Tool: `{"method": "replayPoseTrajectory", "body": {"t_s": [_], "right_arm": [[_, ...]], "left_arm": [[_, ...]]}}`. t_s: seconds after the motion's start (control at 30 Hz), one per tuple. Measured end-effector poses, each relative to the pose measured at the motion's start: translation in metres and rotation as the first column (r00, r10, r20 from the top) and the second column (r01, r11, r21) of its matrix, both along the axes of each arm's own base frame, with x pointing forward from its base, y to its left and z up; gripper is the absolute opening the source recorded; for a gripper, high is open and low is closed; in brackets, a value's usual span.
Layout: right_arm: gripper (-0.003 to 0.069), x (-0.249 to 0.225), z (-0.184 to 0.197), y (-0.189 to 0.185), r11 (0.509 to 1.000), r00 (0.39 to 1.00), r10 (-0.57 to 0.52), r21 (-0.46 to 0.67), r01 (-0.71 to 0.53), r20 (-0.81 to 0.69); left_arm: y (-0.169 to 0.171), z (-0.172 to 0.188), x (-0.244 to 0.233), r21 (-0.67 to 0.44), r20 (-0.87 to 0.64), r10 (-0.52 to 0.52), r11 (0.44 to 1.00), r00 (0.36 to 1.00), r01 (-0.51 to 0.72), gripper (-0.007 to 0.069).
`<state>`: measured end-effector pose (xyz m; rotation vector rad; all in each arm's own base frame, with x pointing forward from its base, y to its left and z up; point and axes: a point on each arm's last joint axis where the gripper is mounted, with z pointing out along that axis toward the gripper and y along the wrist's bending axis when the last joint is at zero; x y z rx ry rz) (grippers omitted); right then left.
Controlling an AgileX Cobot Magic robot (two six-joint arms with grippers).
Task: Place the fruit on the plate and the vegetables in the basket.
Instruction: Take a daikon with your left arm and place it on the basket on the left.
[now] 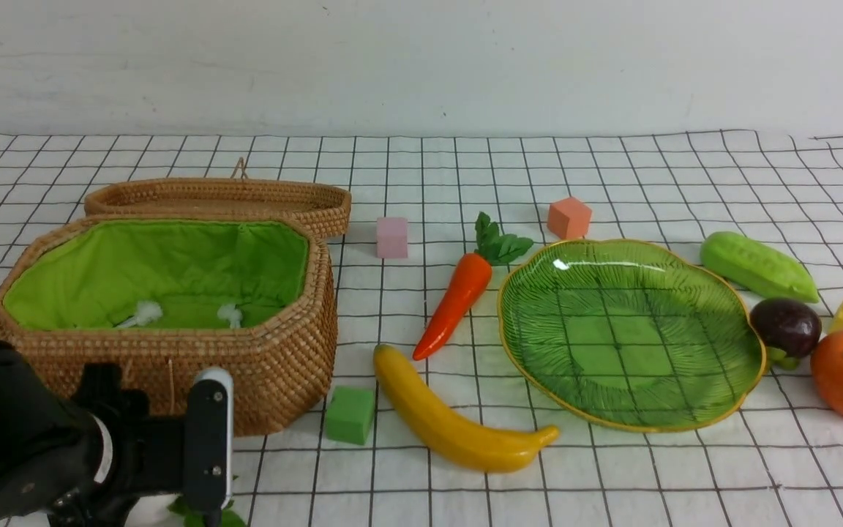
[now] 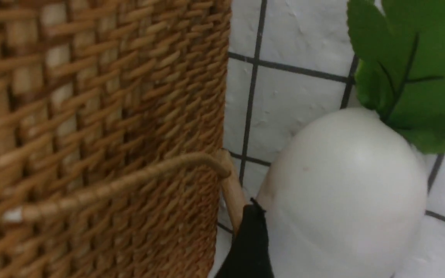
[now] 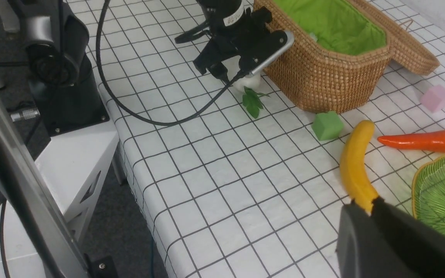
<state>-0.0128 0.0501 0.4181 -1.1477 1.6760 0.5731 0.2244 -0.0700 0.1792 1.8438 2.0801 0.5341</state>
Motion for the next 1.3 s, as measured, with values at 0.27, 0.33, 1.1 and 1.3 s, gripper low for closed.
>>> {"method": "replayPoseTrajectory", "body": {"t_s": [0.27, 0.33, 1.1, 1.3], "right_arm": [[0.0078, -0.001, 0.001, 0.001, 1.0, 1.0, 0.009, 0.01, -0.009, -0.004], [0.0078, -0.001, 0.001, 0.001, 1.0, 1.0, 0.011, 0.013, -0.011, -0.005], [0.0088, 0.01, 0.012, -0.001, 0.974, 0.99, -0.142, 0.175, 0.144, -0.024], [0.0088, 0.017, 0.023, -0.004, 0.936, 0.975, -0.223, 0.285, 0.209, 0.017]], "left_arm": [[-0.001, -0.018, 0.008, 0.069, -0.03, -0.055, 0.996, 0.998, 0.057, 0.0604], [-0.001, -0.022, 0.009, 0.078, -0.049, -0.054, 0.995, 0.997, 0.058, 0.0593], [-0.025, 0.084, -0.027, -0.175, 0.113, 0.225, 0.963, 0.968, -0.204, 0.0534], [-0.032, 0.155, 0.003, -0.29, 0.306, 0.247, 0.944, 0.919, -0.157, 0.0533]]}}
